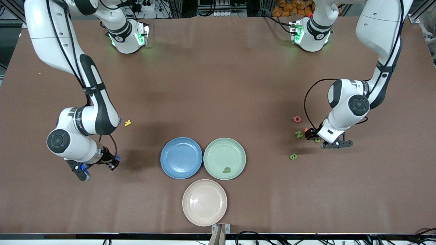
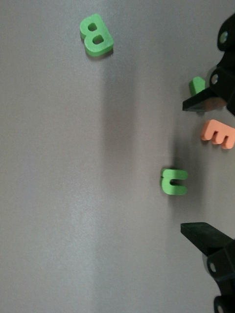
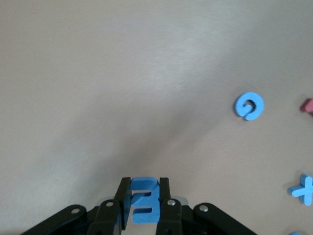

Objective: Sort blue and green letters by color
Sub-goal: 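Grasp the green n with the left gripper while the right gripper carries the m, then lower the blue m onto the blue plate and open the right gripper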

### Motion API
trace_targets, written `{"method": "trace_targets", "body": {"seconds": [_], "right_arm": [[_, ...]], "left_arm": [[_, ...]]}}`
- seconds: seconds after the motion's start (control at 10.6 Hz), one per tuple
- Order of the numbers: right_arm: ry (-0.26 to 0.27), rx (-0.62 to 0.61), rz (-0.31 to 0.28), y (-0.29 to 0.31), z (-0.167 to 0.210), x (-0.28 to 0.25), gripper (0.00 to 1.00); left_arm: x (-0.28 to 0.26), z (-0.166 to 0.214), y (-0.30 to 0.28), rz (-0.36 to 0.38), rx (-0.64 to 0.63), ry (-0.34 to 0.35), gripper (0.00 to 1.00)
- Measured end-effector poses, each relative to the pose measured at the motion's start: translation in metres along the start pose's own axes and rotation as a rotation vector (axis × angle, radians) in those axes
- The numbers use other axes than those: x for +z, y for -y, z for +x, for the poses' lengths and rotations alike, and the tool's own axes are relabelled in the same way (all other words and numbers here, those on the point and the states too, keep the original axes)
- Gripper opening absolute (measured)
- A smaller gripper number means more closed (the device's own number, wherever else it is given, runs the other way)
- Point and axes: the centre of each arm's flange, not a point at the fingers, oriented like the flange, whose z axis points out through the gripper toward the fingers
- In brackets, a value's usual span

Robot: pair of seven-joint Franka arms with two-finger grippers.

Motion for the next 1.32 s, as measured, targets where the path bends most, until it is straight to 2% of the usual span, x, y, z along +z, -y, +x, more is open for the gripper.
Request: {"method": "trace_targets", "body": {"seconds": [0.28,0.75,1.03,1.32], "right_arm": [[-0.007,-0.208,0.029,0.04,-0.03,-0.02,0.27],[-0.02,-0.457,0.068,0.122,-0.141,-0.039,0.27],[-0.027,-0.542,0.079,0.15,-0.194,-0.036,0.27],[-0.063,-0.572,0.121,0.166,-0.211,-0.015,0.27]], "left_arm": [[0.008,0.012,0.001,-0.002,0.006,-0.004,1.0],[0.02,0.018,0.028,0.002,0.01,0.009,1.0],[0.026,0.015,0.026,0.001,0.014,0.019,1.0],[0.027,0.013,0.023,-0.001,0.018,0.023,1.0]]}}
